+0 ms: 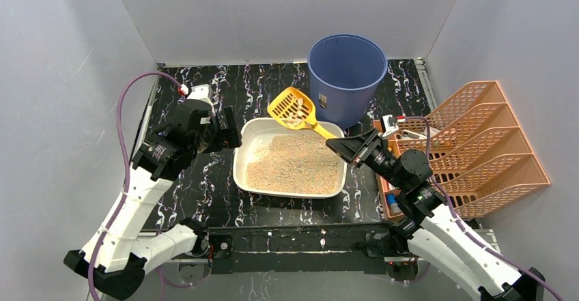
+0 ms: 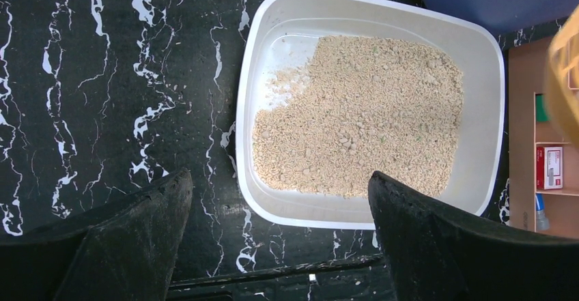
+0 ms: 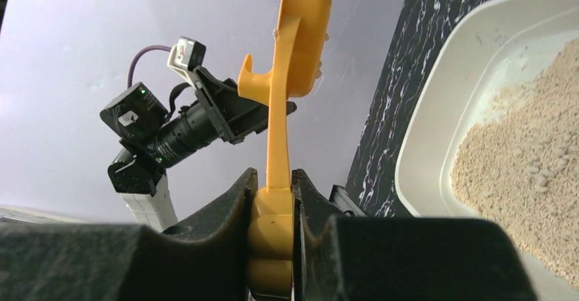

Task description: Clean the litter box

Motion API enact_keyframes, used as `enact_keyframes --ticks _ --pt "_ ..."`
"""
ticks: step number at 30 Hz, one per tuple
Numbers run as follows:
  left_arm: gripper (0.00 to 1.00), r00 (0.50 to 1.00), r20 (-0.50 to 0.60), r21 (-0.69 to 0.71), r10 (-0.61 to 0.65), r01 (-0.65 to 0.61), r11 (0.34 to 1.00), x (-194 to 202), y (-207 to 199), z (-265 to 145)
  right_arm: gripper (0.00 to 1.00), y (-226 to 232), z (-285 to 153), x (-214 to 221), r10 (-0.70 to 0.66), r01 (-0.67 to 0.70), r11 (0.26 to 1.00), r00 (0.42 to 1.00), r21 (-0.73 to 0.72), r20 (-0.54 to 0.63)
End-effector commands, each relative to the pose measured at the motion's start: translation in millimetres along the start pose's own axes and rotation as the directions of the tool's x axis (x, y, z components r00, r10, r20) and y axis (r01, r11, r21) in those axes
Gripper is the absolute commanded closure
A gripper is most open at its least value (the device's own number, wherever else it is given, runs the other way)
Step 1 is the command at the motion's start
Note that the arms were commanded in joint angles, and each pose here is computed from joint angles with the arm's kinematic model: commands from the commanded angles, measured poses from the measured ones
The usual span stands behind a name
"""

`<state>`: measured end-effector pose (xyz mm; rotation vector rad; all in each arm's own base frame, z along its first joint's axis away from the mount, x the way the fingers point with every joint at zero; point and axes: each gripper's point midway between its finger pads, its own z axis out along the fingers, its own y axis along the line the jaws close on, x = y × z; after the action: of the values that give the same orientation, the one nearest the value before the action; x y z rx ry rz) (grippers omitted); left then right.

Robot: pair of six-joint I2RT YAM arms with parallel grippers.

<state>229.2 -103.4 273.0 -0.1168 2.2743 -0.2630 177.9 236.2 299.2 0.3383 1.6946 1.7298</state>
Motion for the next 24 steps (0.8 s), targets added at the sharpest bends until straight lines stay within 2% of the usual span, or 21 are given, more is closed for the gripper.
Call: enact_keyframes --ticks 1,7,10,16,24 --pt "0.02 1.000 0.020 -0.006 0.022 -0.022 1.000 -4 3 -3 0.99 48 3 -29 -0.104 0.112 0.992 0.988 -0.063 0.117" --pt "0.02 1.000 0.008 -0.010 0.026 -0.025 1.000 2 4 4 0.99 72 10 -54 -0.144 0.152 0.988 0.970 -0.022 0.197" --pt "0.02 1.000 -0.004 -0.002 0.022 -0.022 1.000 7 3 7 0.99 85 9 -74 -0.164 0.173 0.985 0.943 -0.006 0.289" --pt "0.02 1.000 0.003 -0.006 0.027 -0.027 1.000 5 4 5 0.99 108 0 -118 -0.292 0.278 0.955 0.838 0.100 0.460" --pt "0.02 1.000 0.008 -0.002 0.021 -0.021 1.000 9 7 3 0.99 119 -4 -160 -0.499 0.393 0.867 0.679 0.307 0.538"
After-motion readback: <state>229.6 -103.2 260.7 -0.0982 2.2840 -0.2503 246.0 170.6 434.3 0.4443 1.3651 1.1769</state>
